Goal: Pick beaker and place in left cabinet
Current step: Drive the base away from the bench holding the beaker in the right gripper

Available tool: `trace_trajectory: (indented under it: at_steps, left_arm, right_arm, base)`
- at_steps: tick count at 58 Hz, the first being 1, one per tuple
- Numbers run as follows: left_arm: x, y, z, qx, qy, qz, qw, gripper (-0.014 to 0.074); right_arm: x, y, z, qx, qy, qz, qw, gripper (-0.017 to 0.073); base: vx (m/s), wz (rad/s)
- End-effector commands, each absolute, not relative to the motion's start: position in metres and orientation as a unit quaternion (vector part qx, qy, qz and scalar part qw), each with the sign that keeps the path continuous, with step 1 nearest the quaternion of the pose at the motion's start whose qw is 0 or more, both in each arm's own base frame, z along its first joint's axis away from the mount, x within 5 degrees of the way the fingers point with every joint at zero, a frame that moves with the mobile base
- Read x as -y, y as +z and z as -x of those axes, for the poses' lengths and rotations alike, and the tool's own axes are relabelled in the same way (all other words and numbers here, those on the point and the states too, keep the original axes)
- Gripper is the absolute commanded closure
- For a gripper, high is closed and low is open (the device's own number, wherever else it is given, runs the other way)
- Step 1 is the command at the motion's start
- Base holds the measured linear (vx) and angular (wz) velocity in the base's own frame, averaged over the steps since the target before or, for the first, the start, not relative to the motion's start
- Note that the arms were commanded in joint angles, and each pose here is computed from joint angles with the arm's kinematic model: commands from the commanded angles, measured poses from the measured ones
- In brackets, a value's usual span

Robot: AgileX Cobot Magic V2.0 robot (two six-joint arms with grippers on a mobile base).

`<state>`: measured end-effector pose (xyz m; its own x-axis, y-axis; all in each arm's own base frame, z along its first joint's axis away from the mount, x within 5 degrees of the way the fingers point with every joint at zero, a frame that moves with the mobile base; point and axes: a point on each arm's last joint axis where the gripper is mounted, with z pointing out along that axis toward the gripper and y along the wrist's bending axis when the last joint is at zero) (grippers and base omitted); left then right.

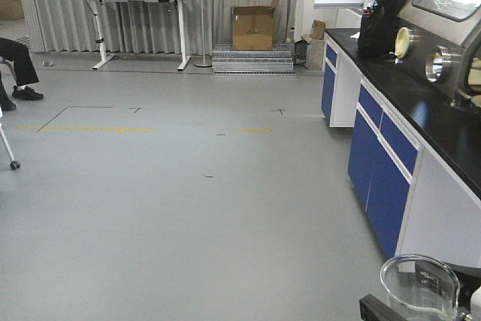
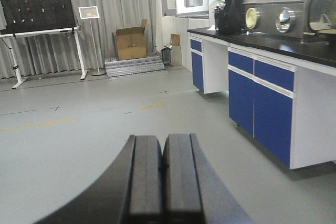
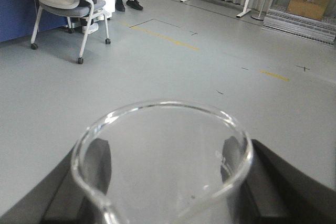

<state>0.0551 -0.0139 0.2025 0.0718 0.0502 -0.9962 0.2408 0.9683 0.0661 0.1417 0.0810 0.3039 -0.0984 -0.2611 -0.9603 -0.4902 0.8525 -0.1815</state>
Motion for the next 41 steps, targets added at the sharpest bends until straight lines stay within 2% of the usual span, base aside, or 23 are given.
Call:
trace_trajectory:
  at_steps: [1, 41]
  left_arm:
    - [0.0136, 0.2054, -0.0537, -0.647, -0.074, -0.100, 0.752, 0.0593]
    - [0.0136, 0.2054, -0.0537, -0.647, -0.074, -0.100, 0.752, 0.0593]
  right_arm:
    - [-0.0826, 0.3164, -0.1419, -0.718, 0.096, 0.262, 0.638, 0.0564]
    - [-0.0827, 0.3164, -0.1419, -0.718, 0.097, 0.262, 0.638, 0.0564]
  base:
    - [0.50, 0.03]
    - [0.61, -0.09]
